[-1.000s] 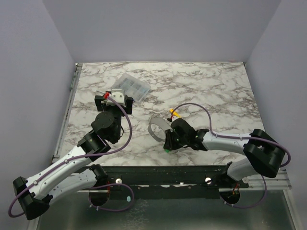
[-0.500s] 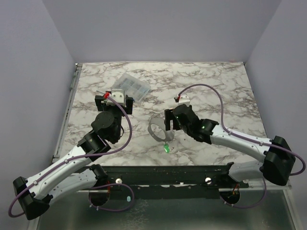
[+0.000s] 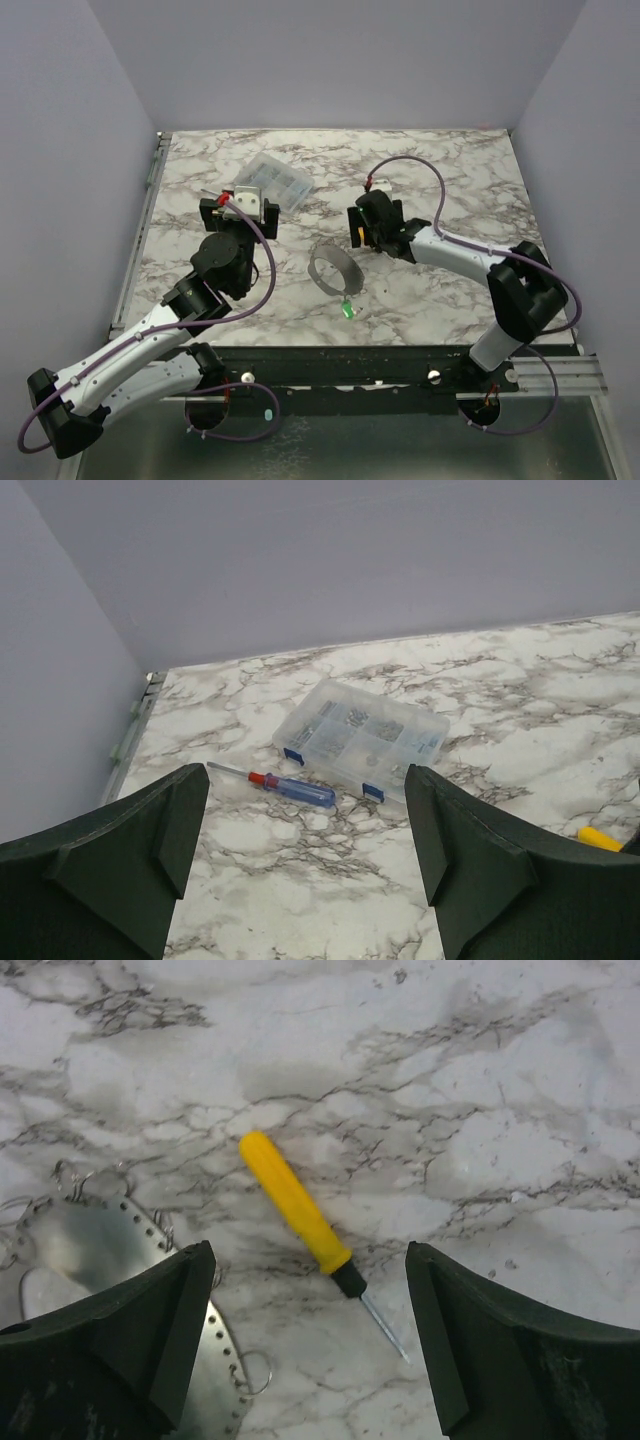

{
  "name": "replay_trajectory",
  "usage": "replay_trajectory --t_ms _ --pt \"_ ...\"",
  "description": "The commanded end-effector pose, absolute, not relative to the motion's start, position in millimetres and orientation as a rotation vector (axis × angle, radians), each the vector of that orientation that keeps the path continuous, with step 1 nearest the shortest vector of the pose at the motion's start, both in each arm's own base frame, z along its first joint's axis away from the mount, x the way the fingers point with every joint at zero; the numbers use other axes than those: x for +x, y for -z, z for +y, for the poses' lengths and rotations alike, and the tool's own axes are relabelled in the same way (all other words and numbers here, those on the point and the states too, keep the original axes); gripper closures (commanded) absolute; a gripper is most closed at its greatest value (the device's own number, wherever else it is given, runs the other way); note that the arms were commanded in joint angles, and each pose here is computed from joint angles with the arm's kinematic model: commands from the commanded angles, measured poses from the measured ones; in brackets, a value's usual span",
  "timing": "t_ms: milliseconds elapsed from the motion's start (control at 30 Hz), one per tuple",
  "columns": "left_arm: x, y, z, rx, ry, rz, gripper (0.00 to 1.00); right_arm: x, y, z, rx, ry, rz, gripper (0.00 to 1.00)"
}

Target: Put the keys on the keyring

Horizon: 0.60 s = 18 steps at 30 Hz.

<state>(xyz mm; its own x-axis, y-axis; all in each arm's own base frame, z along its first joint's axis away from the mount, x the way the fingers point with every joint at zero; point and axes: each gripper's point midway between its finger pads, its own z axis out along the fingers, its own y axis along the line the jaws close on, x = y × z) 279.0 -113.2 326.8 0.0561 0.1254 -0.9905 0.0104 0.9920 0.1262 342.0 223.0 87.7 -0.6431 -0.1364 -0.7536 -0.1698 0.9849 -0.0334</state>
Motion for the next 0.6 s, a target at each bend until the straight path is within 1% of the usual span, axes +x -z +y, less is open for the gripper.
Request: replay_trajectory --t_ms 0,67,133,333,467,567 --pt "280 -323 -116 0.121 -0.077 1.511 0.14 369 -83 234 -0.31 -0.074 2.29 0.14" --pt "281 -321 -116 0.125 -0.083 1.515 0.14 370 -81 236 -0.316 -0.079 2.291 0.14" --pt "285 -314 -119 0.143 -0.107 1.519 0.11 369 -88 240 -0.317 -0.118 2.273 0.13" --pt "289 -310 -129 0.173 -0.087 1.543 0.1 362 -139 250 -0.25 -0.295 2.149 0.1" --pt "289 -310 -130 0.173 -0.078 1.541 0.1 357 -162 248 -0.254 -0.349 2.061 0.09" --pt "289 -308 -131 0.179 -0.078 1.543 0.1 353 -176 253 -0.233 -0.436 1.985 0.01"
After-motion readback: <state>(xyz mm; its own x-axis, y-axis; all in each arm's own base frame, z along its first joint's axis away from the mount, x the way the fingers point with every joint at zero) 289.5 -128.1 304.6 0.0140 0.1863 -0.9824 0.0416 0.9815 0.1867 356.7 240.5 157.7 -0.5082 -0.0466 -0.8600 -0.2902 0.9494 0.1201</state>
